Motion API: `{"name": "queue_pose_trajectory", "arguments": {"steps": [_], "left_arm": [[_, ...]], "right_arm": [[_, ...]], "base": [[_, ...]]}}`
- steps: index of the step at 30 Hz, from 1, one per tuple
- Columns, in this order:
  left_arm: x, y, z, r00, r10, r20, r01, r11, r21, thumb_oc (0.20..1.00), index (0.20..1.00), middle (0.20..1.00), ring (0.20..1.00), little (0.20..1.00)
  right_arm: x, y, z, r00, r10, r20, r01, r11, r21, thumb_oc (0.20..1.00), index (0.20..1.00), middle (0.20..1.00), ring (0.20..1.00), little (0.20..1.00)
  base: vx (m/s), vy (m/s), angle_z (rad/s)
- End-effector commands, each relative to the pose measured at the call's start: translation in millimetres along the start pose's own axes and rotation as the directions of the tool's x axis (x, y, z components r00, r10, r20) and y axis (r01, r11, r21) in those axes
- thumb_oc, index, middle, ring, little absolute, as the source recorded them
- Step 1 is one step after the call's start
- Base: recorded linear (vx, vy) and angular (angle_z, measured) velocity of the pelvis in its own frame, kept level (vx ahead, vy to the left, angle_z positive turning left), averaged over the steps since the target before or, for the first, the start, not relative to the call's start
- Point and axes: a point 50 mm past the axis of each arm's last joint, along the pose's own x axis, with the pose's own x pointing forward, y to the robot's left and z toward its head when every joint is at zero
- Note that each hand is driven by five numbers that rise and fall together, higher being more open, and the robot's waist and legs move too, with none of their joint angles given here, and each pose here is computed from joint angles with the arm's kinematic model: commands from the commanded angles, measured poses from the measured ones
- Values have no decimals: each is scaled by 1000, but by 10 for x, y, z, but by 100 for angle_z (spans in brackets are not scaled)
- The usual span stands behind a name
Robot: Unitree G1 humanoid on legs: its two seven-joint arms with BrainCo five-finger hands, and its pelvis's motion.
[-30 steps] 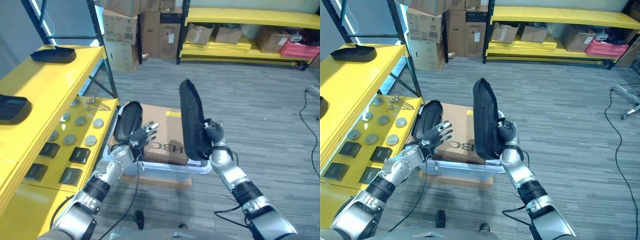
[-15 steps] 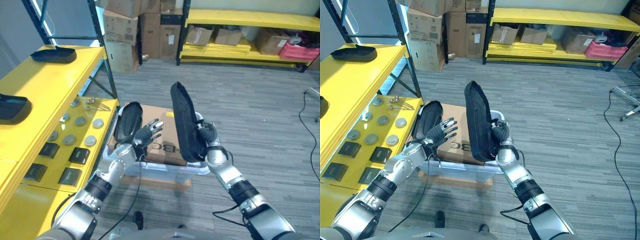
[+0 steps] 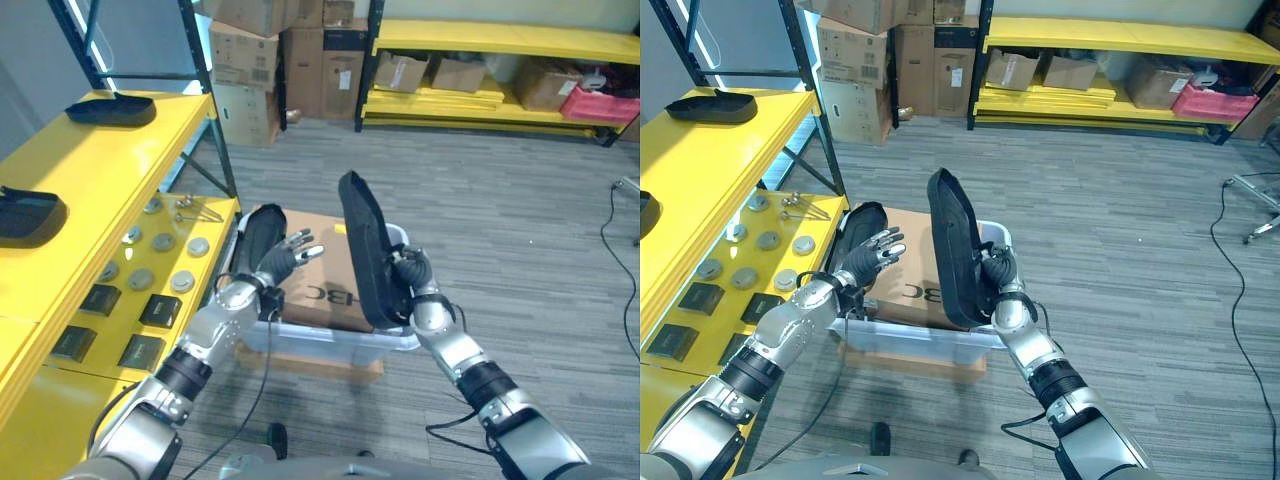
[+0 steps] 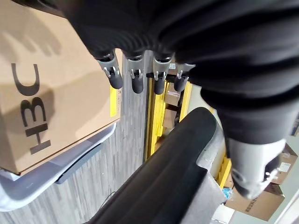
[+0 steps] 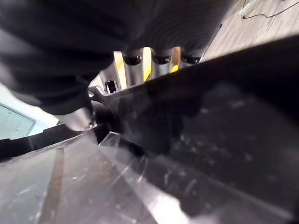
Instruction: Move parts from the plastic box to the shelf.
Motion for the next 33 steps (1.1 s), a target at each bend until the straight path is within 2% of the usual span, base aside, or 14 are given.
{"name": "queue_pose_trajectory", "arguments": {"steps": [1, 3, 5, 7, 10, 13, 17, 18, 22, 23, 24, 26, 28, 33], "left_arm": [[169, -224, -83, 988, -108, -108, 107, 994, -10, 1000, 1000, 1000, 1000, 1000], [164, -247, -202, 981, -117, -155, 109, 992, -57, 1000, 1000, 1000, 1000, 1000], [140, -336, -458, 959, -158, -234, 116, 976, -185, 1000, 1000, 1000, 1000, 1000], [147, -391, -546, 956, -162, -245, 101, 965, -243, 1000, 1000, 1000, 1000, 1000], [172, -419, -538, 969, -131, -207, 80, 968, -238, 1000, 1000, 1000, 1000, 1000], [196, -477, -540, 971, -126, -204, 62, 953, -297, 1000, 1000, 1000, 1000, 1000], [259, -477, -454, 992, -28, -127, -11, 954, -298, 1000, 1000, 1000, 1000, 1000], [268, -418, -432, 994, 44, -105, -73, 954, -292, 1000, 1000, 1000, 1000, 1000], [243, -319, -490, 985, 99, -139, -140, 936, -323, 1000, 1000, 1000, 1000, 1000], [205, -249, -542, 981, 120, -155, -166, 927, -337, 1000, 1000, 1000, 1000, 1000], [192, -221, -551, 980, 124, -157, -170, 927, -333, 1000, 1000, 1000, 1000, 1000], [143, -62, -541, 977, 175, -124, -203, 938, -282, 1000, 1000, 1000, 1000, 1000], [110, 37, -522, 975, 195, -108, -217, 937, -272, 1000, 1000, 1000, 1000, 1000], [-156, 514, -419, 950, 307, -55, -310, 913, -265, 1000, 1000, 1000, 1000, 1000]], "right_arm": [[195, -121, 398, 983, -52, 176, 55, 998, -12, 200, 200, 200, 200, 200], [196, -116, 412, 982, -51, 181, 55, 998, -18, 200, 200, 200, 200, 200], [192, -82, 450, 980, -43, 194, 50, 998, -29, 200, 200, 200, 200, 200], [204, -50, 545, 978, -23, 205, 31, 999, -34, 200, 200, 200, 200, 200], [203, -29, 639, 976, -2, 219, 10, 999, -35, 200, 200, 200, 200, 200], [188, -32, 724, 969, 21, 245, -8, 999, -52, 200, 200, 200, 200, 200], [149, -4, 698, 976, 35, 216, -27, 999, -39, 200, 200, 200, 200, 200], [130, 14, 620, 984, 10, 179, -7, 1000, -16, 200, 200, 200, 200, 200], [110, -7, 510, 991, -59, 121, 57, 998, 22, 200, 200, 200, 200, 200], [113, -106, 376, 987, -135, 85, 133, 991, 26, 200, 200, 200, 200, 200], [122, -134, 366, 986, -133, 105, 130, 991, 42, 200, 200, 200, 200, 200], [182, -301, 255, 973, -220, 69, 218, 975, 39, 200, 200, 200, 200, 200], [215, -407, 193, 965, -260, 43, 259, 965, 31, 200, 200, 200, 200, 200], [275, -814, -40, 931, -363, -41, 361, 931, -44, 200, 200, 200, 200, 200]], "base": [[0, 0, 0], [0, 0, 0], [0, 0, 0], [0, 0, 0], [-5, -4, -3], [-4, -14, -13], [14, -12, -17], [33, 0, -13], [8, 1, -2], [0, 0, 0], [0, 0, 0], [46, 12, 7], [70, 15, 15], [76, 46, 18]]}}
